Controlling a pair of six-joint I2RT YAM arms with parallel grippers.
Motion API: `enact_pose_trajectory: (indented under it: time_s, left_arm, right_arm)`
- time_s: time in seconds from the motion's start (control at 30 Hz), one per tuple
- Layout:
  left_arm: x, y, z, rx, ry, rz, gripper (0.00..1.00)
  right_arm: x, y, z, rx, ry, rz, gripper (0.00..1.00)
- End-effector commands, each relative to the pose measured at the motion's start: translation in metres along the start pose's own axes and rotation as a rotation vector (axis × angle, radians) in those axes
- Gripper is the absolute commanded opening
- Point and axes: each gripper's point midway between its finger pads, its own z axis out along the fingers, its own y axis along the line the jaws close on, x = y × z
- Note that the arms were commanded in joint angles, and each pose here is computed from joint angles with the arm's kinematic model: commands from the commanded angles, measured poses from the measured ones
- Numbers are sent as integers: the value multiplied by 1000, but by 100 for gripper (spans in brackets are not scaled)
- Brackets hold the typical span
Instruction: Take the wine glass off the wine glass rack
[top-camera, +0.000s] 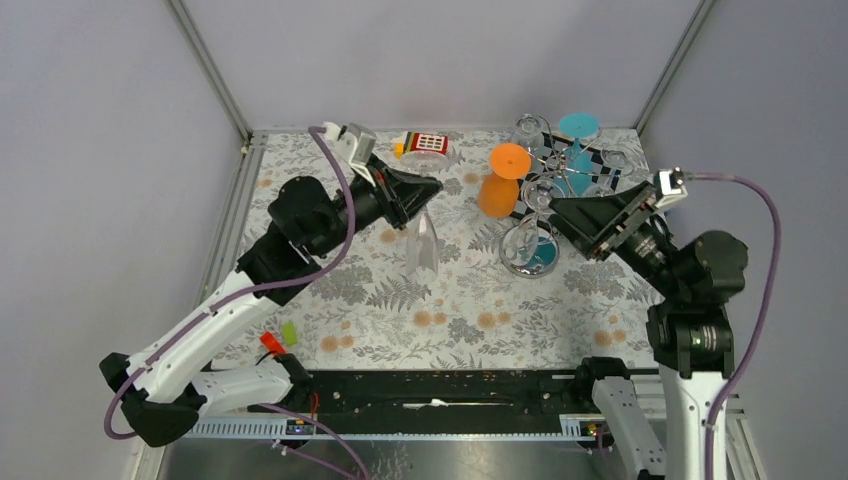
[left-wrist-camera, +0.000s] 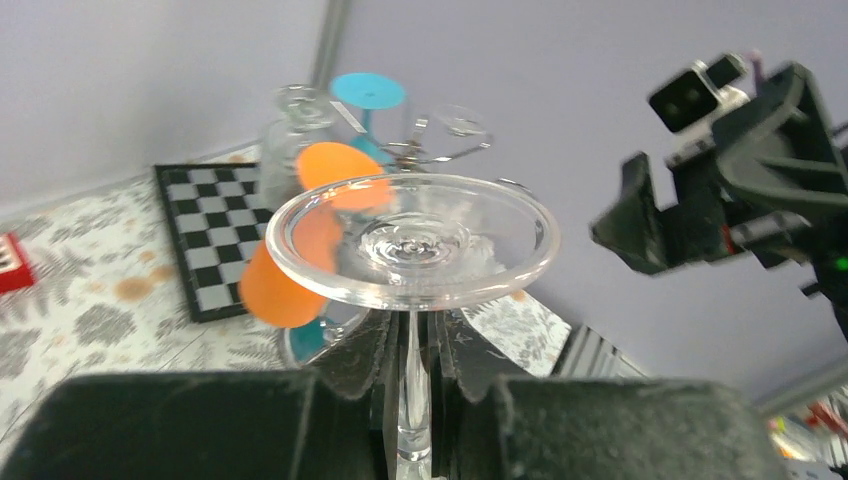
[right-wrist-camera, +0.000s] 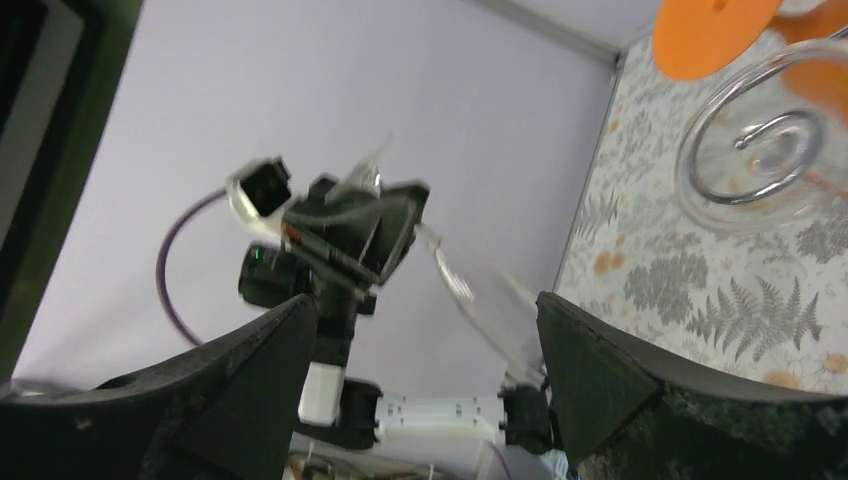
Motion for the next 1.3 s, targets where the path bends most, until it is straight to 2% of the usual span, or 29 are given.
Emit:
enact_pose_trajectory:
  time_s: [0.0, 0.1, 0.27, 0.43, 0.6, 0.87, 0.97, 1.03, 1.27]
  left_arm:
    - [-42, 25, -1, -79, -84, -119, 0]
    - [-56, 47, -3, -101, -120, -238, 0]
    - [-96, 67, -25, -114, -344, -376, 0]
    - [-140, 67, -55, -90, -607, -355, 0]
    - [-164, 58, -84, -41, -790, -359, 0]
    - [-179, 49, -114, 2, -935, -360, 0]
    - [-181, 47, -120, 8, -957, -361, 0]
    - [-180, 48, -122, 2, -965, -359, 0]
    - [-178, 46, -130, 51, -1002, -412, 0]
  right_arm:
    - [8, 19, 19, -61, 69, -120, 87]
    - [25, 14, 42, -48, 111, -154, 85]
    - [32, 20, 66, -100, 53, -182, 82]
    - [58, 32, 89, -186, 55, -131, 80]
    - [92, 58, 107, -269, 83, -102, 84]
    - [116, 61, 128, -266, 70, -42, 84]
    - [120, 75, 127, -350, 80, -34, 72]
    - [120, 88, 122, -417, 84, -46, 69]
    - [125, 99, 124, -460, 107, -8, 54]
